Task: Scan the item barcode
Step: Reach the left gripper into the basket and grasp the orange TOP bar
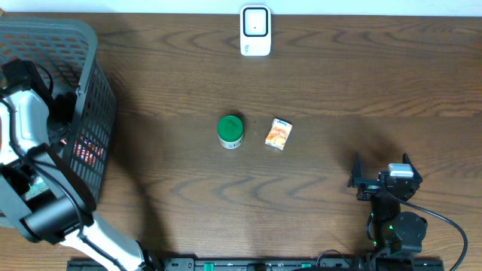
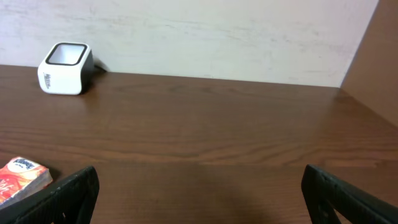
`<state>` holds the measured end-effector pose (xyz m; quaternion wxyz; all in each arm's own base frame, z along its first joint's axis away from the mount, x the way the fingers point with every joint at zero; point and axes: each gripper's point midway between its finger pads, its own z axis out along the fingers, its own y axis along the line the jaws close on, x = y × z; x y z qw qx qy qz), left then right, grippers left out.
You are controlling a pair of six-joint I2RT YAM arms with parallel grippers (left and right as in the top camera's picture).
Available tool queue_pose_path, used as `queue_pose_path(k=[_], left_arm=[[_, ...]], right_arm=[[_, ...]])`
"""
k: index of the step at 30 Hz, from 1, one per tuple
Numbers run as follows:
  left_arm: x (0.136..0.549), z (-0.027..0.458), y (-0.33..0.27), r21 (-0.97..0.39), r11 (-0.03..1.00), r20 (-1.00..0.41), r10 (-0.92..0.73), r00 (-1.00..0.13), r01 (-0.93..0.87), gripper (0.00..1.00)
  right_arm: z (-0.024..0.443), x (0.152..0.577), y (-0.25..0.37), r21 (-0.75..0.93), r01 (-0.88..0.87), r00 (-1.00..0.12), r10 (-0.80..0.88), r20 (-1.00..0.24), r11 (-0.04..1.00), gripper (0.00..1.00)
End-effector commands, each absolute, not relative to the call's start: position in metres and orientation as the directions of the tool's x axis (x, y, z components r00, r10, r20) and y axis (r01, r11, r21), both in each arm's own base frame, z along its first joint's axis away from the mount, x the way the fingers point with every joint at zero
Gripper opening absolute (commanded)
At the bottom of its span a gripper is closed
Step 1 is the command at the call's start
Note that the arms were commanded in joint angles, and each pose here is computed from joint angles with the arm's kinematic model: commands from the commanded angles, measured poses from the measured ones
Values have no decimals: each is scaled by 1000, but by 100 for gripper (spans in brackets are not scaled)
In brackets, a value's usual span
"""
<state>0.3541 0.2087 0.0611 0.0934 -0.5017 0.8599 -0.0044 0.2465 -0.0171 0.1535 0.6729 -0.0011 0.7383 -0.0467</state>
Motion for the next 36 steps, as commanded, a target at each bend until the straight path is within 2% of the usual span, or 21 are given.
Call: queue_pose_path(k=[1, 6, 8, 9, 10, 16, 19, 21, 23, 25, 27, 29, 31, 33, 36], left_arm=[[346, 36, 214, -69, 462, -107, -885, -454, -884, 98], [342, 14, 215, -37, 458, -67, -888, -455, -888, 99], [339, 10, 215, -21, 464, -59, -885, -462, -886, 84], [336, 10, 217, 3, 478, -63, -877, -477, -879, 55], [332, 14, 220, 24, 482, -76, -873, -482, -876, 45], [323, 80, 247, 67, 447, -209, -868, -450, -892, 22], [326, 149, 255, -15, 433, -344, -849, -402, -901, 19], [325, 208, 255, -93, 436, -465, -814, -348, -895, 8], [320, 267, 245, -190, 454, -566, -775, -281, -870, 8], [319, 315, 219, -316, 515, -622, -746, -235, -797, 8], [324, 347, 181, -424, 601, -633, -732, -253, -677, 8], [329, 372, 128, -499, 691, -640, -701, -315, -523, 8], [338, 385, 64, -504, 785, -667, -619, -416, -359, 8], [351, 383, -7, -485, 857, -681, -495, -539, -174, 8], [364, 359, -100, -438, 898, -679, -301, -670, 40, 8]], right_arm=[[152, 247, -15, -82, 50, -98, -77, -992, 995, 99], [152, 247, -15, -82, 50, -98, -77, -992, 995, 99], [152, 247, -15, -83, 50, -98, -78, -992, 995, 99], [152, 247, -15, -82, 50, -98, -77, -992, 995, 99], [152, 247, -15, -82, 50, -98, -77, -992, 995, 99], [152, 247, -15, -82, 50, -98, -77, -992, 995, 99], [152, 247, -15, -82, 50, -98, -77, -992, 995, 99], [152, 247, -15, -82, 50, -98, -77, -992, 995, 99], [152, 247, -15, -83, 50, -98, -78, -992, 995, 99], [152, 247, -15, -83, 50, -98, -78, -992, 995, 99], [152, 247, -15, -83, 50, -98, -78, -992, 995, 99], [152, 247, -15, -82, 50, -98, -77, -992, 995, 99], [152, 247, -15, -82, 50, -98, -77, -992, 995, 99], [152, 247, -15, -82, 50, -98, -77, -992, 995, 99], [152, 247, -15, -83, 50, -98, -78, -992, 995, 99]])
